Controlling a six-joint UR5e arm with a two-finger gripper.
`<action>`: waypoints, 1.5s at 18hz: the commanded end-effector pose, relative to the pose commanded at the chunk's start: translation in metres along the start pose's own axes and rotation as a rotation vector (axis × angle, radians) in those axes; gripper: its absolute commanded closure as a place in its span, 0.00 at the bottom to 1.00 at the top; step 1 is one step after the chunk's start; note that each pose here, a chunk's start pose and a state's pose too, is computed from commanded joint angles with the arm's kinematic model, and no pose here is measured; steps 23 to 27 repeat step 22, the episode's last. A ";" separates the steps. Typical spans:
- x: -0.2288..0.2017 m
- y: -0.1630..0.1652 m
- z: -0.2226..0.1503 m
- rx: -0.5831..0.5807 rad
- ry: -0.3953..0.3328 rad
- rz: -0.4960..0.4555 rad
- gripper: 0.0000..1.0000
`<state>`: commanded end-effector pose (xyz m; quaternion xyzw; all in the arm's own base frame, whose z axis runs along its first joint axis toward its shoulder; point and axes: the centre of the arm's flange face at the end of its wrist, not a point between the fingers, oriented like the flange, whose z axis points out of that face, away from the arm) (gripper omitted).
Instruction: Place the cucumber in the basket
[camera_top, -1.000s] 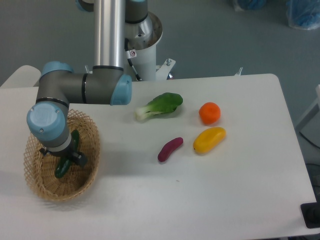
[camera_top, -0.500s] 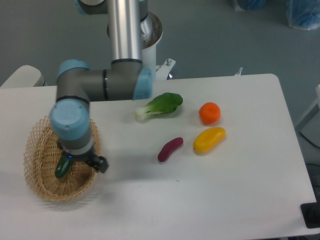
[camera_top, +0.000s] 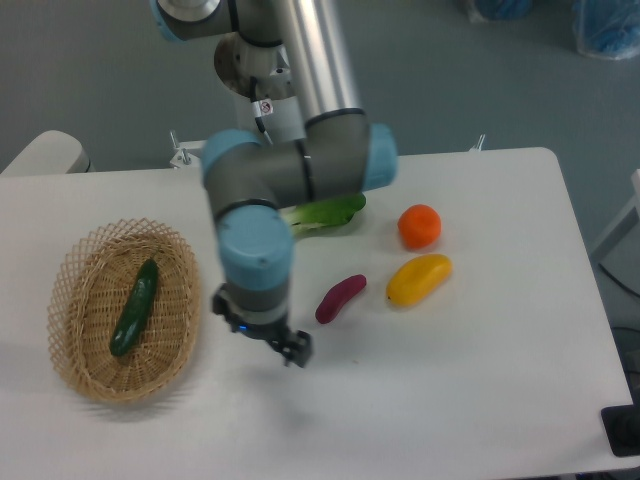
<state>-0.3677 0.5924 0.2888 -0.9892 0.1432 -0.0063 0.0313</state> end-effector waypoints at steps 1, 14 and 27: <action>-0.010 0.006 0.002 -0.001 0.000 0.015 0.00; -0.089 0.044 0.021 -0.002 -0.014 0.226 0.00; -0.090 0.048 0.026 -0.018 -0.014 0.231 0.00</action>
